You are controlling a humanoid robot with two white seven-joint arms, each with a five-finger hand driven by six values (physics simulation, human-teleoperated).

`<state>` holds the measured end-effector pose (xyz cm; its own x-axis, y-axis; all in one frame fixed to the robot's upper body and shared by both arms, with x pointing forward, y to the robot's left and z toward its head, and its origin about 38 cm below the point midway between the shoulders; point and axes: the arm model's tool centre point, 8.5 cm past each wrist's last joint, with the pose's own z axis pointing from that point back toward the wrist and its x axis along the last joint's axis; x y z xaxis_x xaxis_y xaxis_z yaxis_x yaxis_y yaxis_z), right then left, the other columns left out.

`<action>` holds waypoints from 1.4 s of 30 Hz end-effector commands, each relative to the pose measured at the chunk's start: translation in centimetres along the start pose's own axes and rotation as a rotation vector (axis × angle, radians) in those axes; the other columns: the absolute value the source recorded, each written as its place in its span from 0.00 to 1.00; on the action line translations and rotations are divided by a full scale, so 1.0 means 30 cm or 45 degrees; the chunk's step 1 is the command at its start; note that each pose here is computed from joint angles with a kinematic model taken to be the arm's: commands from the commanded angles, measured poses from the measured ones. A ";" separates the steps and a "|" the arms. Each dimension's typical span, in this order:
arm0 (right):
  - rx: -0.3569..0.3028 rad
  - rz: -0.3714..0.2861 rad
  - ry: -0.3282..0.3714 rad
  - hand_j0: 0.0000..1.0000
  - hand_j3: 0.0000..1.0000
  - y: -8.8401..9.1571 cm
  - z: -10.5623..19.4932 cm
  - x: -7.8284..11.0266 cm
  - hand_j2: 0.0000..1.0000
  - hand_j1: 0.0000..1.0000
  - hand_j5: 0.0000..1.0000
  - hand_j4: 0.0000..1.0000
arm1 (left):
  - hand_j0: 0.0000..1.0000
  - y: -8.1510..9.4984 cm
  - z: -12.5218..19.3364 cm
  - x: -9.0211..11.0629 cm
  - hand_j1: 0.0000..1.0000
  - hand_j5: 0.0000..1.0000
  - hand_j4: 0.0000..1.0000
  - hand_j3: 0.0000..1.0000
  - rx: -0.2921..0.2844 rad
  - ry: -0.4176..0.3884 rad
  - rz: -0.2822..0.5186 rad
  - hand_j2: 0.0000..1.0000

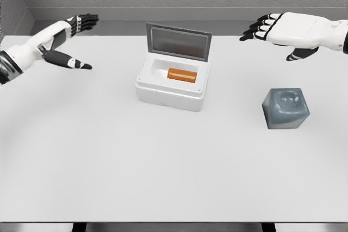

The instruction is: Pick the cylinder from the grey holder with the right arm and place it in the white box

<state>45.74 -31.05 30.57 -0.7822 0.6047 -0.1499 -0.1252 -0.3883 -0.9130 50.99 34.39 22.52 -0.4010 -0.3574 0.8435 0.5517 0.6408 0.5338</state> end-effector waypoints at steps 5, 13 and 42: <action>-0.059 -0.029 0.035 1.00 1.00 -0.012 0.030 -0.020 1.00 1.00 1.00 1.00 | 1.00 -0.126 -0.238 -0.109 1.00 1.00 1.00 1.00 -0.009 0.151 0.186 1.00; -0.045 -0.043 0.042 1.00 1.00 0.007 0.039 -0.025 1.00 1.00 1.00 1.00 | 1.00 -0.242 -0.339 -0.099 1.00 1.00 1.00 1.00 -0.086 0.136 0.195 1.00; -0.002 -0.062 0.057 1.00 1.00 0.055 0.063 -0.030 1.00 1.00 1.00 1.00 | 1.00 -0.263 -0.405 0.004 1.00 1.00 1.00 1.00 -0.132 0.002 0.135 1.00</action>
<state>45.10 -33.48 29.84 -0.7486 0.6509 -0.1259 -0.1602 -0.3618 -0.9184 55.50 21.15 18.85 -0.3280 -0.2989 0.8962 0.6635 0.6024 0.4437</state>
